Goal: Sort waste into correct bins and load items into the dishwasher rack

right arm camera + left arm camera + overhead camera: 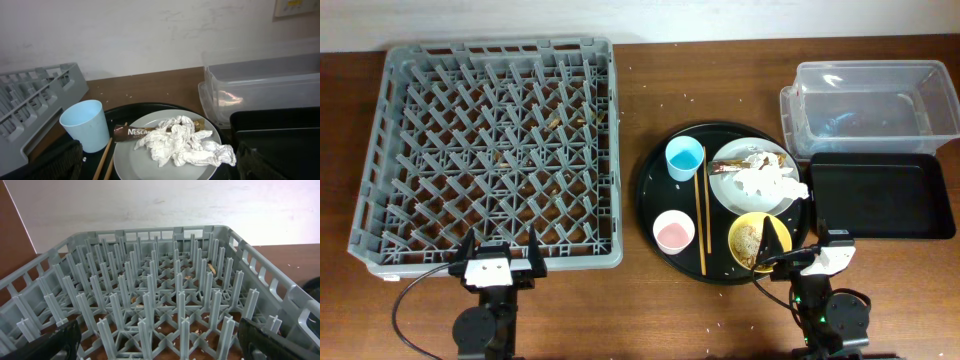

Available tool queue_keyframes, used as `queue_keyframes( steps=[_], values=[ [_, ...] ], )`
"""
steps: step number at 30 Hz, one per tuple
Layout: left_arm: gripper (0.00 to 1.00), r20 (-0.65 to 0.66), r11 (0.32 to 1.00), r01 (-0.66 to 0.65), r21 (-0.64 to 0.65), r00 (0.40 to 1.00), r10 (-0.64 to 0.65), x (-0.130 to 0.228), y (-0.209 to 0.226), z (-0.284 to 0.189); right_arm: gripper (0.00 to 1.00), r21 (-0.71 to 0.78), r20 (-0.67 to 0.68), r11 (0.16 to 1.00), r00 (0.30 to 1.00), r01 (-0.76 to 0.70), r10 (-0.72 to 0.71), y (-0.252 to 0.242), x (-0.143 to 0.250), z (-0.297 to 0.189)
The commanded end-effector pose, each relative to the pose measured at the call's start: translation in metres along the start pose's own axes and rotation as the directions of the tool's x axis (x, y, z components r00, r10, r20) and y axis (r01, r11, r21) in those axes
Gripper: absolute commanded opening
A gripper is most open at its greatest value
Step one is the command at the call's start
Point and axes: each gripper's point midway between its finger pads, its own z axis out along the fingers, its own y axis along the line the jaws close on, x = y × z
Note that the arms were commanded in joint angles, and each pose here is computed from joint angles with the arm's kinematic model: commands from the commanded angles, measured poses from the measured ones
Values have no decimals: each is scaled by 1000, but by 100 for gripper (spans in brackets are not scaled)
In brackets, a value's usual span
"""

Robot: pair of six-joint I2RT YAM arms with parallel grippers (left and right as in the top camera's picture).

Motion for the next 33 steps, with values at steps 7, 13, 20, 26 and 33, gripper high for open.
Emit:
queue_keyframes(
  steps=[7, 13, 20, 26, 33],
  values=[
    [99, 5, 1000, -17, 13, 1000, 17, 0, -3, 0, 99, -2, -9, 1000, 1000, -10, 10, 0, 4, 0],
    [99, 5, 1000, -17, 13, 1000, 17, 0, -3, 0, 98, -2, -9, 1000, 1000, -10, 10, 0, 4, 0],
    [99, 5, 1000, -17, 13, 1000, 17, 0, -3, 0, 98, -2, -9, 1000, 1000, -10, 10, 1, 3, 0],
    [99, 5, 1000, -17, 13, 1000, 17, 0, -3, 0, 98, 10, -6, 1000, 1000, -9, 9, -2, 3, 0],
    [99, 5, 1000, -16, 13, 1000, 16, 0, -3, 0, 98, -86, 124, 996, 992, -4, 15, 17, -31, -3]
  ],
)
